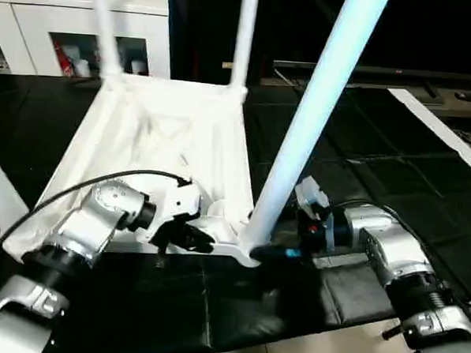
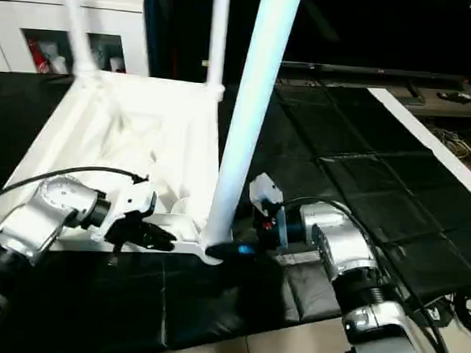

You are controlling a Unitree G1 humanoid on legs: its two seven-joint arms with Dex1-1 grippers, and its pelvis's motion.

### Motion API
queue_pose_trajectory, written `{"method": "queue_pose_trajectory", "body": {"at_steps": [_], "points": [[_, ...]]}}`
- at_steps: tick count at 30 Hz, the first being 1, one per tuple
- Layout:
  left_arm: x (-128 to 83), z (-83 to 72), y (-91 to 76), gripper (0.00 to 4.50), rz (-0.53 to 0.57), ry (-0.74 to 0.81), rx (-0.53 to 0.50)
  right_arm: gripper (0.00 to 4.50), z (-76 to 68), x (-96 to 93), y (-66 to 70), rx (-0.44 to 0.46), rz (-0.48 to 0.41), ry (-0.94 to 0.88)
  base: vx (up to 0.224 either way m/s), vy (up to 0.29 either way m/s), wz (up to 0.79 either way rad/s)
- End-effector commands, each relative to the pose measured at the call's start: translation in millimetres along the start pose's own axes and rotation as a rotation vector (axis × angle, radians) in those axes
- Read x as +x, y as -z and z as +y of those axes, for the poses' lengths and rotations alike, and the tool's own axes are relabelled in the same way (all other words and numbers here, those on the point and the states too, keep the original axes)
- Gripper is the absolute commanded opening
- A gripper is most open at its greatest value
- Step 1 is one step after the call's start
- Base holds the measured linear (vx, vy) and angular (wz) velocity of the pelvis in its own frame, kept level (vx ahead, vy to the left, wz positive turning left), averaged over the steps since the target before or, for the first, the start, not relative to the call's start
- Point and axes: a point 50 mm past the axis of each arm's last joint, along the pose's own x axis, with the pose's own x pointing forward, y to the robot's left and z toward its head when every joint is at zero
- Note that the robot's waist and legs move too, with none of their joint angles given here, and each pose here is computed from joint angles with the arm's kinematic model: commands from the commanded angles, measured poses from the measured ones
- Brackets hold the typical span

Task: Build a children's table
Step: Rotate leg to tighten

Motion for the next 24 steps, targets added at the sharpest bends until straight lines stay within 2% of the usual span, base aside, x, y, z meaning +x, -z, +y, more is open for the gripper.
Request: {"method": "queue_pose_trajectory", "body": {"at_steps": [1, 11, 17, 20, 24], "points": [[3, 0.4, -13.9, 0.0, -0.012, 0.063, 0.07, 3.67, -0.8, -3.1, -3.8, -0.015, 0.016, -0.029, 0.0, 0.0, 0.0], [2, 0.4, -10.9, 0.0, -0.004, 0.073, 0.073, 2.79, -1.1, -3.7, -4.4, -0.016, 0.012, -0.054, 0.0, 0.0, 0.0], [4, 1.4, -10.4, 0.0, -0.005, 0.066, 0.072, 2.42, 0.0, -1.3, -1.5, -0.007, 0.001, -0.07, 0.0, 0.0, 0.0], [6, 5.7, -11.5, 0.0, -0.016, 0.015, 0.046, 2.21, 1.5, 2.6, -0.5, 0.007, -0.022, -0.054, 0.0, 0.0, 0.0], [13, 12.3, -19.3, 0.0, -0.071, -0.075, -0.009, 2.09, -1.2, 10.5, 4.6, 0.035, -0.022, 0.057, 0.0, 0.0, 0.0]]}}
